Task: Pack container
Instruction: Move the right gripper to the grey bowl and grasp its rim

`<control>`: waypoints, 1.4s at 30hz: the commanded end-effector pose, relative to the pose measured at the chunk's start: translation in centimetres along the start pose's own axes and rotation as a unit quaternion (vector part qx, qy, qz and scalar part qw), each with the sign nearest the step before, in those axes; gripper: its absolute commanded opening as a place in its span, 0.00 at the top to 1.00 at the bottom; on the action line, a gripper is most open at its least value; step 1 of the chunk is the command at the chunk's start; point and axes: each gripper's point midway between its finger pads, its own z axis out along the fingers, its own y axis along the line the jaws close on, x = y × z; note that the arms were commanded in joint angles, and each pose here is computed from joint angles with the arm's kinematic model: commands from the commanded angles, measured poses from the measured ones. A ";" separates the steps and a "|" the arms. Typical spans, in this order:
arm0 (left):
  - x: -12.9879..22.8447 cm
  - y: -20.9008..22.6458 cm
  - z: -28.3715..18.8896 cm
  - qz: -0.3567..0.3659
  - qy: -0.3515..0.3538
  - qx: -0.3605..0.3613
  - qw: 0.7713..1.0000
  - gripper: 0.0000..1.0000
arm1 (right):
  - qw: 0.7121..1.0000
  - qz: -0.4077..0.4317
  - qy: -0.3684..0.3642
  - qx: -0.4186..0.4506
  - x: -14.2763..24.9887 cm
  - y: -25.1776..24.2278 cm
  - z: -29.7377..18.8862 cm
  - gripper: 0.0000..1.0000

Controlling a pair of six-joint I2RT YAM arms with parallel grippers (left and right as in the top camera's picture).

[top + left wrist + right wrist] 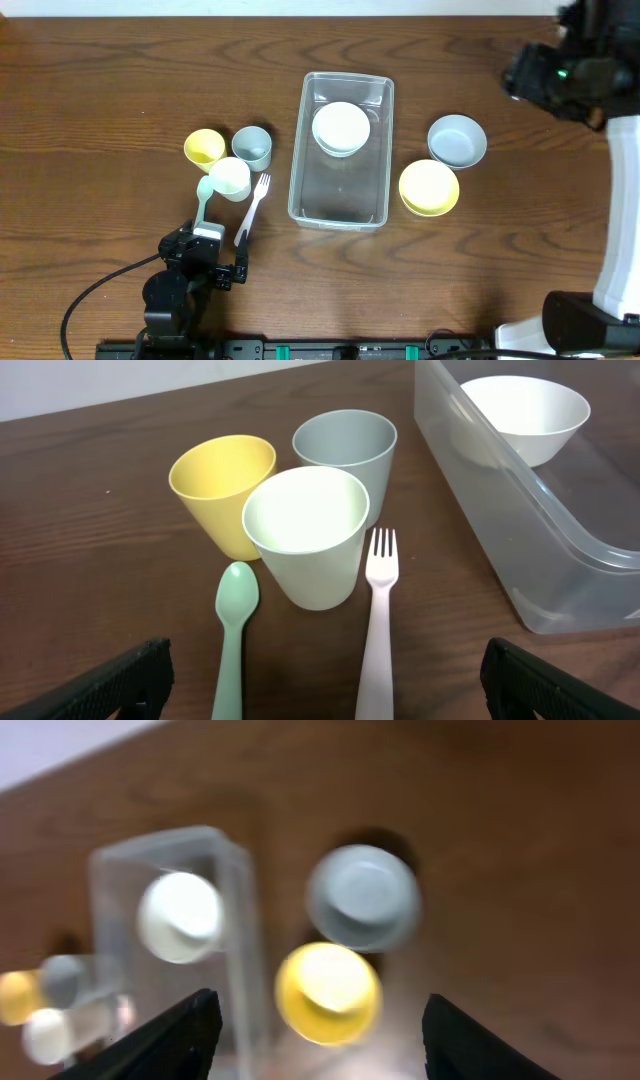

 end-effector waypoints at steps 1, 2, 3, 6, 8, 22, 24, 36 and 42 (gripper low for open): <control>0.6 -0.4 0.3 -0.002 0.005 0.009 1.000 0.02 | 0.996 0.001 0.075 0.042 1.4 -3.6 5.2 0.33; 0.6 -0.4 0.3 -0.002 0.005 0.009 1.000 0.02 | 0.995 0.009 0.087 0.048 1.8 -4.4 6.3 0.34; 0.6 -0.4 0.3 -0.002 0.005 0.009 1.000 0.02 | 0.994 0.018 0.095 0.052 2.3 -5.0 7.3 0.34; 0.6 -0.4 0.3 -0.002 0.005 0.009 1.000 0.02 | 0.988 0.035 0.139 0.059 5.2 -6.4 11.4 0.37; 0.6 -0.4 0.3 -0.002 0.005 0.009 1.000 0.02 | 0.984 0.033 0.170 0.052 7.5 -6.3 13.1 0.38; 0.6 -0.4 0.3 -0.002 0.005 0.009 1.000 0.02 | 0.987 0.014 0.152 0.057 10.1 -7.4 19.2 0.35; 0.6 -0.4 0.3 -0.002 0.005 0.009 1.000 0.02 | 0.987 0.025 0.145 0.058 9.7 -7.8 19.4 0.35; 0.6 -0.4 0.3 -0.002 0.005 0.009 1.000 0.02 | 0.983 0.065 0.162 0.054 10.1 -8.5 25.9 0.39; 0.6 -0.4 0.3 -0.002 0.005 0.009 1.000 0.02 | 0.983 0.066 0.168 0.042 10.4 -8.3 27.6 0.68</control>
